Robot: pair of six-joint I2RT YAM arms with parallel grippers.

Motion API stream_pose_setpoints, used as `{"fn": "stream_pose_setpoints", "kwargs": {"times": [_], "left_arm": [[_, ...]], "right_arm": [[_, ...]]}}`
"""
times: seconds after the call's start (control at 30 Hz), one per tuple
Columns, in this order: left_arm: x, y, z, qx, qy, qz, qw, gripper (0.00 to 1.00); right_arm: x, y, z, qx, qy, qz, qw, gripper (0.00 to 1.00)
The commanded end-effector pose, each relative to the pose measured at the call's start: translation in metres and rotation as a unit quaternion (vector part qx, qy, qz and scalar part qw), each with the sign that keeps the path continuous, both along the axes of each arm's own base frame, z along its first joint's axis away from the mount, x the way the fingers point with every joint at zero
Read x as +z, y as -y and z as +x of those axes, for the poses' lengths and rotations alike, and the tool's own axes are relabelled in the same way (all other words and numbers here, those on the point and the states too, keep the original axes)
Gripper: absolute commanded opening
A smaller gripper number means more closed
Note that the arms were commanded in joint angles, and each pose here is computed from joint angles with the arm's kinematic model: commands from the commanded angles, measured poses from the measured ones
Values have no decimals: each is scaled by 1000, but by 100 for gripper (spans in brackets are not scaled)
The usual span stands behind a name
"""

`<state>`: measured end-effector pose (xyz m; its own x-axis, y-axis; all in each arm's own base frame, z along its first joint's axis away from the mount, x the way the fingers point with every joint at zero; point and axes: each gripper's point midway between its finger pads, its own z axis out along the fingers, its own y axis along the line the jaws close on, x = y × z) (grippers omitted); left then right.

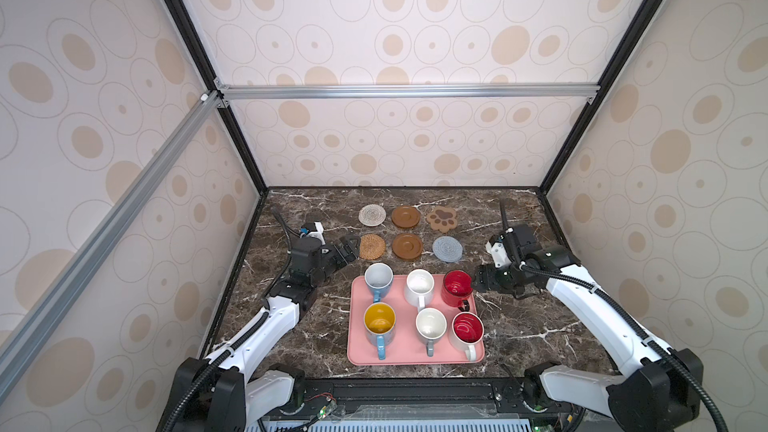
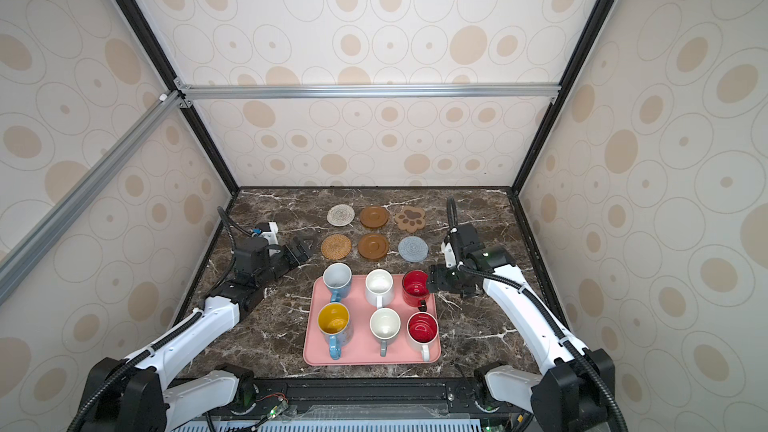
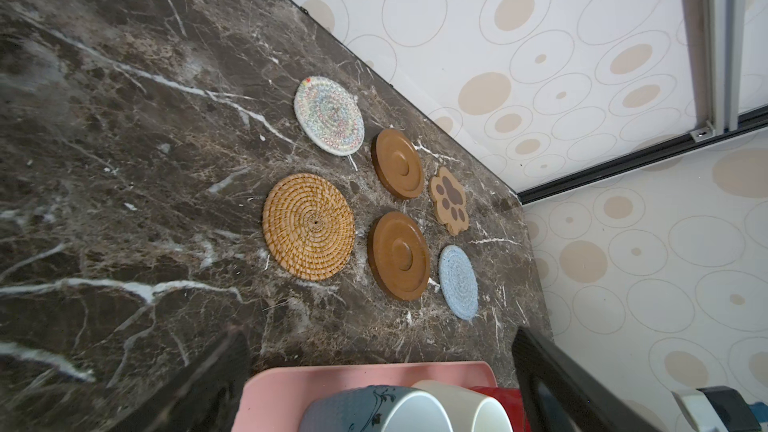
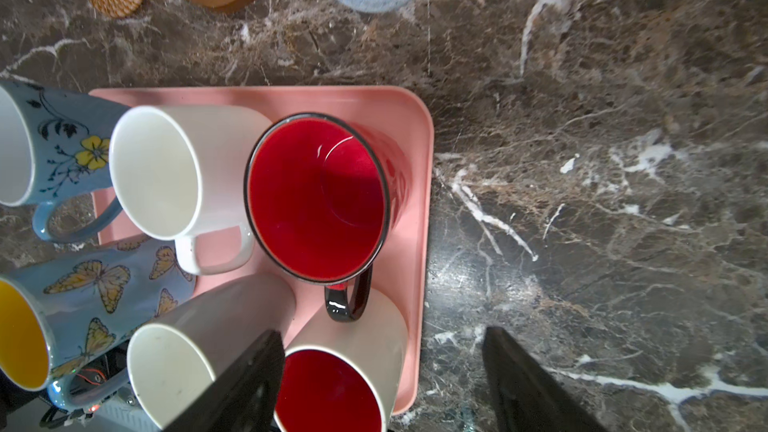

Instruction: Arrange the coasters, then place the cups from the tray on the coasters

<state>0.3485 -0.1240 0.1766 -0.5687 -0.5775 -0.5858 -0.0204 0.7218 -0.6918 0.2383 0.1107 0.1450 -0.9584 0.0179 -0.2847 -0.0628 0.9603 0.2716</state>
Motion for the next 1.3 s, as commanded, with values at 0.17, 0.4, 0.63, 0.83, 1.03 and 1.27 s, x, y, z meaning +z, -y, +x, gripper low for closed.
{"fn": "stream_pose_setpoints", "kwargs": {"times": [0.17, 0.4, 0.63, 0.83, 1.03, 1.27], "left_arm": [[8, 9, 0, -8, 0, 38, 999, 100], [25, 21, 15, -6, 13, 67, 998, 100], [46, 23, 23, 19, 33, 94, 995, 100], [64, 22, 32, 40, 63, 87, 993, 100], [78, 27, 44, 43, 80, 102, 991, 100], [87, 26, 61, 53, 90, 143, 984, 100]], "right_arm": [[-13, -10, -19, 14, -11, 3, 1000, 79], [-21, -22, -24, 39, -17, -21, 999, 79], [-27, -27, -28, 61, -30, -38, 997, 78], [-28, -33, -27, 76, -32, -44, 996, 78], [-34, -31, -29, 86, -42, -64, 993, 77], [-39, -32, -22, 83, -37, -74, 993, 72]]}}
